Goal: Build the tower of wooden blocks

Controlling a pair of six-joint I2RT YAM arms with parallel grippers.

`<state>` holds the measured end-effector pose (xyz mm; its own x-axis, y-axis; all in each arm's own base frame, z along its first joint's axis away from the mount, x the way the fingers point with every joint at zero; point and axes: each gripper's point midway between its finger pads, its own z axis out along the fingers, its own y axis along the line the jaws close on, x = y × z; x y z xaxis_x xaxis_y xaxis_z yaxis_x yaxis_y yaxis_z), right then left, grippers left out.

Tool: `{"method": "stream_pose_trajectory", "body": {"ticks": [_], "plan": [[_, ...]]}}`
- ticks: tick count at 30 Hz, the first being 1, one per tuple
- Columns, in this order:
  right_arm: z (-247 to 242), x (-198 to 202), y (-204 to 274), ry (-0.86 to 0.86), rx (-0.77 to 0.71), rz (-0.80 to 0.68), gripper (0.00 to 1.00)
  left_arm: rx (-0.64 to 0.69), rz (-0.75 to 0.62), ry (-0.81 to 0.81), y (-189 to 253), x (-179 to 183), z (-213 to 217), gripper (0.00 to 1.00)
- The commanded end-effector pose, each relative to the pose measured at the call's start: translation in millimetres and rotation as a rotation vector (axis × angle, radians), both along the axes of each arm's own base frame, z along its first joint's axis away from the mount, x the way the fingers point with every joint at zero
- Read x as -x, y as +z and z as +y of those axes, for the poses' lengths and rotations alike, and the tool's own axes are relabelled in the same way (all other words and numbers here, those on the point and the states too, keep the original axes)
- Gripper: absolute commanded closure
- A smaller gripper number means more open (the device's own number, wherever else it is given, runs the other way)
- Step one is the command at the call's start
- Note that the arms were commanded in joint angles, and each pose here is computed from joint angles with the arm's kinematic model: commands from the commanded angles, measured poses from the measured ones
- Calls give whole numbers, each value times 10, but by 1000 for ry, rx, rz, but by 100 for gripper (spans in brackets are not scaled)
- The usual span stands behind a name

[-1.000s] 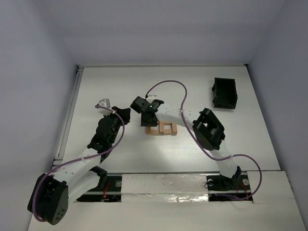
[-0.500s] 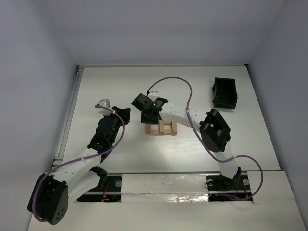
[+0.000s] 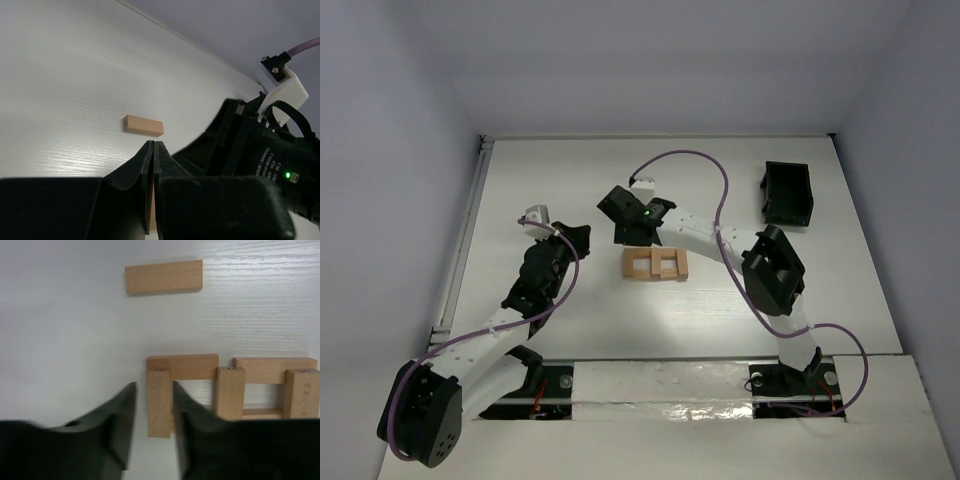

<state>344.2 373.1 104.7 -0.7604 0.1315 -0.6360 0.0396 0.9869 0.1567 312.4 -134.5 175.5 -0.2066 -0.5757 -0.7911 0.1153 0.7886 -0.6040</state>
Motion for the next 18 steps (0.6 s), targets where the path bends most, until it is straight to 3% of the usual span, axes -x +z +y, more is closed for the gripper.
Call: {"method": "stream_pose_trajectory", "body": {"ticks": [1,3,6,16,18], "plan": [[-51,-258,127,-31,-37,-71,46,18,-61,-9,208,-18,-13,100],[-111,-341,80,-36,-36,-62,22,26,-68,-15,233,-1,-19,100],[-124,-414,-1,-24,-11,-56,9,37,-73,-18,255,13,-21,98],[-117,-561,-2,33,12,-85,7,93,-20,-48,297,41,-102,90],[-145,-596,0,36,10,-91,6,120,-36,-43,473,48,-95,88]]}}
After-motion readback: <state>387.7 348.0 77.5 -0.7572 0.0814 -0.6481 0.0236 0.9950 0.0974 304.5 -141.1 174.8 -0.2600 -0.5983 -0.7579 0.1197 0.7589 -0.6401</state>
